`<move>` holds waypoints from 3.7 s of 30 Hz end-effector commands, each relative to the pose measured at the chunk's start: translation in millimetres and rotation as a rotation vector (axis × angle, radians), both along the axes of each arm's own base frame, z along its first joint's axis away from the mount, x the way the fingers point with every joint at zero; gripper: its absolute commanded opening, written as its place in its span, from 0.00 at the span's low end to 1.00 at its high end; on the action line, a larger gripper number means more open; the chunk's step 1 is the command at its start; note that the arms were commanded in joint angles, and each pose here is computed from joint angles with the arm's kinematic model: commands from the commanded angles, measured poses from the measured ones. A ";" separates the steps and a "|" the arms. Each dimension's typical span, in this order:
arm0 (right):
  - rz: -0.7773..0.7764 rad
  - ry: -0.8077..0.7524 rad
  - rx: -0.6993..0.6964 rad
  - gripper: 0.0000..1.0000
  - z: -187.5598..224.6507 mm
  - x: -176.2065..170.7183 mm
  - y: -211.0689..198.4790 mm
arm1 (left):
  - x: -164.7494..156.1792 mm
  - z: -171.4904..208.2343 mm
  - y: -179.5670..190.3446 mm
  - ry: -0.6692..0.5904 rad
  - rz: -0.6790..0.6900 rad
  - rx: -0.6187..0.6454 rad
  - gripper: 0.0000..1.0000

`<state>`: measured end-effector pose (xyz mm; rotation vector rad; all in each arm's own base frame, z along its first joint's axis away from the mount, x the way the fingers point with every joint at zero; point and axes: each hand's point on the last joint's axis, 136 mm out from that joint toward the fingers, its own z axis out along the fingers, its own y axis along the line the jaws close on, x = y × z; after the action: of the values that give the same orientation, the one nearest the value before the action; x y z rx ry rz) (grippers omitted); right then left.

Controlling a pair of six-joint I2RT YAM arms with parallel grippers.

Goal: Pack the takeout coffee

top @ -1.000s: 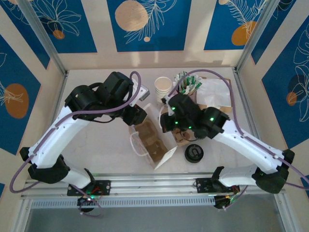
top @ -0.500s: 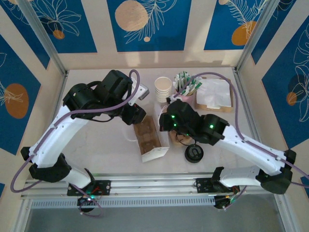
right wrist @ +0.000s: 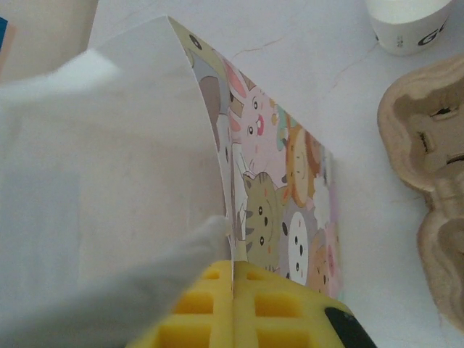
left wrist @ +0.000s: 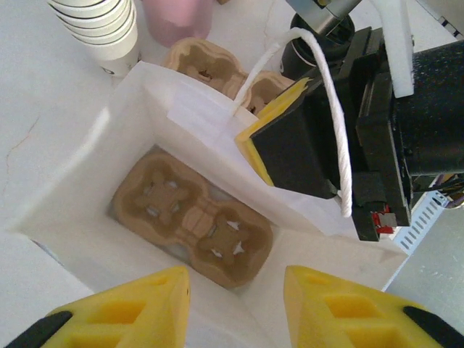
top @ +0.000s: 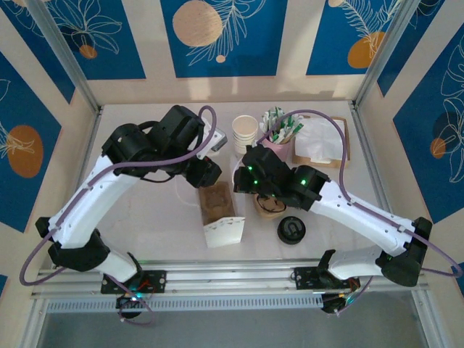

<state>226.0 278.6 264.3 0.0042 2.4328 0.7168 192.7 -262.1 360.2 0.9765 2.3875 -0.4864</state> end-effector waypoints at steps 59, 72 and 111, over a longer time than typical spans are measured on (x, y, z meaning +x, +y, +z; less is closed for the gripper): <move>0.188 -0.168 0.028 0.66 34.4 -10.3 -28.7 | 2.5 6.6 0.2 -0.041 0.023 0.021 0.45; 0.124 -0.177 -0.005 0.67 31.3 -12.2 -52.8 | 4.0 18.5 24.1 -0.051 0.185 -0.009 0.44; -0.057 -0.230 -0.124 0.77 24.5 -29.7 -131.0 | 17.1 -9.2 72.8 0.069 0.735 0.077 0.23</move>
<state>196.9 157.5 289.9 -0.0763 2.2550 0.5431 215.5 -198.3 349.1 0.0952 2.6042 -0.1836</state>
